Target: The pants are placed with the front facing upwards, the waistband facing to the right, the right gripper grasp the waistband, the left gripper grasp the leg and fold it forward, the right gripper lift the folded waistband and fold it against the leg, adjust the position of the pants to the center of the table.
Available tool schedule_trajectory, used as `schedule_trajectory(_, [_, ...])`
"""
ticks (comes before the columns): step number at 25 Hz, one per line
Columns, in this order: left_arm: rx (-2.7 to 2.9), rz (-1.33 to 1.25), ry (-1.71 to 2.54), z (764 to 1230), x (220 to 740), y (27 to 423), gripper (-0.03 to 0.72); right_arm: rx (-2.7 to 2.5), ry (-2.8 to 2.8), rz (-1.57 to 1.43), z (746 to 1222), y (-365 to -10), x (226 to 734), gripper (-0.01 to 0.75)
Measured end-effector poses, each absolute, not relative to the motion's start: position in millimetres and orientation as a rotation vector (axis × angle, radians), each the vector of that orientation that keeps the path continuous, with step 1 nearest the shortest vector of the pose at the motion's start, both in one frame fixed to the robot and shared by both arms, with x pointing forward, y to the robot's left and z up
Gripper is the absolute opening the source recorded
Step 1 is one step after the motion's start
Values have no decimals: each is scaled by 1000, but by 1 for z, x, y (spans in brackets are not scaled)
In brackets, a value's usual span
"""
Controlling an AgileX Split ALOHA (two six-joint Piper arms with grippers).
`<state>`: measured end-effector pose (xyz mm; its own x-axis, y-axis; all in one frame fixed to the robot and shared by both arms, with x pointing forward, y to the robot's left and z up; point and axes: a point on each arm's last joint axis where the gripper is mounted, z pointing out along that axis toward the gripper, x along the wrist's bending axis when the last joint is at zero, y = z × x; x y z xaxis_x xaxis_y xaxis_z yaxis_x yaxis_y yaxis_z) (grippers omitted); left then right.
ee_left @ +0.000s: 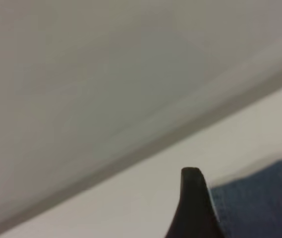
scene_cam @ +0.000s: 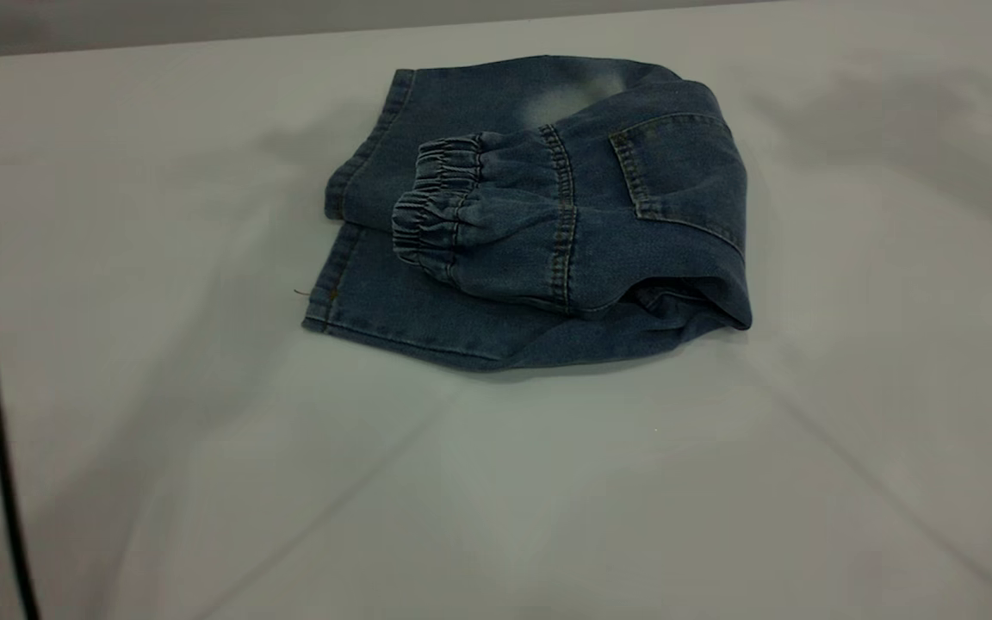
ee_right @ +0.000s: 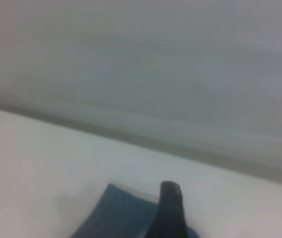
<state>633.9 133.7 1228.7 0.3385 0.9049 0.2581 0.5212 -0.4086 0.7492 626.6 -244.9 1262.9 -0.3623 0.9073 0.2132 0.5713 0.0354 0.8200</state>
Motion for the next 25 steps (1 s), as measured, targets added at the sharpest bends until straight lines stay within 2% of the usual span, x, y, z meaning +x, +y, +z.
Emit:
schedule_trajectory(5, [1978,956,1248,1266,597,154,452,1403,1886,1317,1309,-247,563,532])
schedule_trajectory(12, [1987,968,1253,1284,542,182,452,1339,1850,1345,1333,-252,464,532])
schedule_trajectory(19, [2001,904,1336,1271,496,204,452,1303,1822,1365,1319,-257,357,532])
schedule_trajectory(25, [2020,824,1431,1245,470,216,452,1250,1779,1392,1285,-262,274,532])
